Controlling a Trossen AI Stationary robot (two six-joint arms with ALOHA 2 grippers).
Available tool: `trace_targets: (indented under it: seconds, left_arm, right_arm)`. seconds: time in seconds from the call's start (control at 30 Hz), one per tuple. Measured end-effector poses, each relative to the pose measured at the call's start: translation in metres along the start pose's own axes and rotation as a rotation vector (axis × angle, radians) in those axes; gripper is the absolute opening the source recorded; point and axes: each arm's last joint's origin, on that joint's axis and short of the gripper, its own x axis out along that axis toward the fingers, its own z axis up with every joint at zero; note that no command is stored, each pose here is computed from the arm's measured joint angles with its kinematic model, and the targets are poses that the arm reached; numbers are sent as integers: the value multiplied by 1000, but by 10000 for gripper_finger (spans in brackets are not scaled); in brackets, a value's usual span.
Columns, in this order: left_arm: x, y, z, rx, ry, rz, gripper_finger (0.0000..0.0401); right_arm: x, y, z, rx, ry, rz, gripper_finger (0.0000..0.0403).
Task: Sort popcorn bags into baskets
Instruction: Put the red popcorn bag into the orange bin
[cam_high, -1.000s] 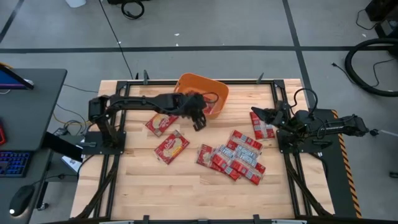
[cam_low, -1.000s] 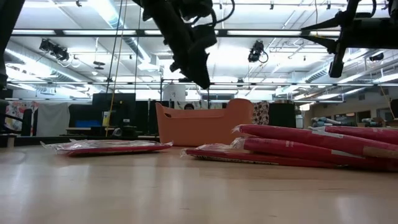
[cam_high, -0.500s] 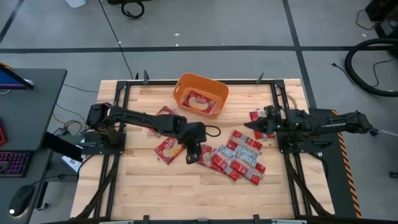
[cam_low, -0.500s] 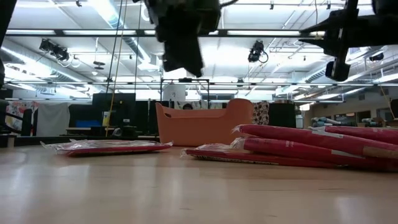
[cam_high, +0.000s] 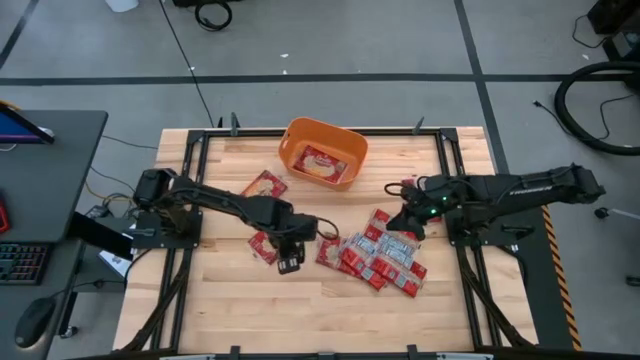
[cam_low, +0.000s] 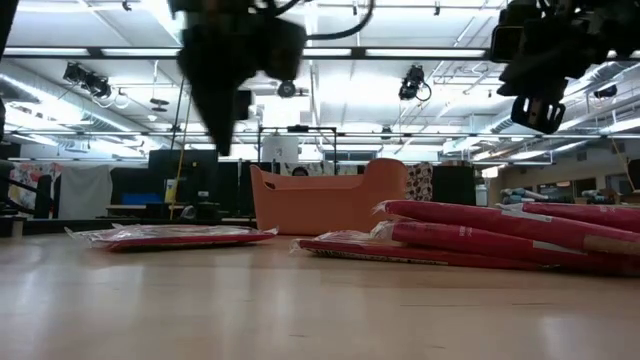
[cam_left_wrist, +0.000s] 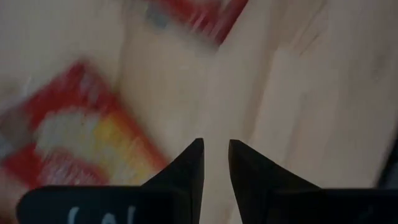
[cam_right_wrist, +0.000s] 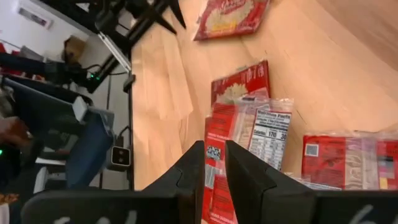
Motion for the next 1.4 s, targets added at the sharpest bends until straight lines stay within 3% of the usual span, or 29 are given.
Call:
trace_targets:
  seconds: [0.13, 0.23, 0.4, 0.57, 0.73, 0.87, 1.4]
  left_arm:
    - [2, 11, -23, -65, 2, 13, 67]
    - [5, 18, -36, -153, -23, 92, 63]
    - [16, 13, -41, -221, -74, 176, 83]
    - [25, -2, -38, -187, -177, 221, 148]
    - [32, -12, -42, -162, -267, 358, 195]
    - [42, -19, -42, -161, -312, 389, 196]
    - [84, -27, -51, -65, -277, 535, 177]
  right_arm:
    - [3, 1, 2, 22, -3, -25, 68]
    - [5, -1, 1, 35, -11, -75, 68]
    - [9, -2, 1, 32, -25, -108, 68]
    - [12, -2, 1, 31, -24, -111, 68]
    - [13, -2, 2, 28, -28, -107, 68]
    - [13, -2, 3, 25, -39, -106, 68]
    - [14, -1, 4, 42, -40, -94, 68]
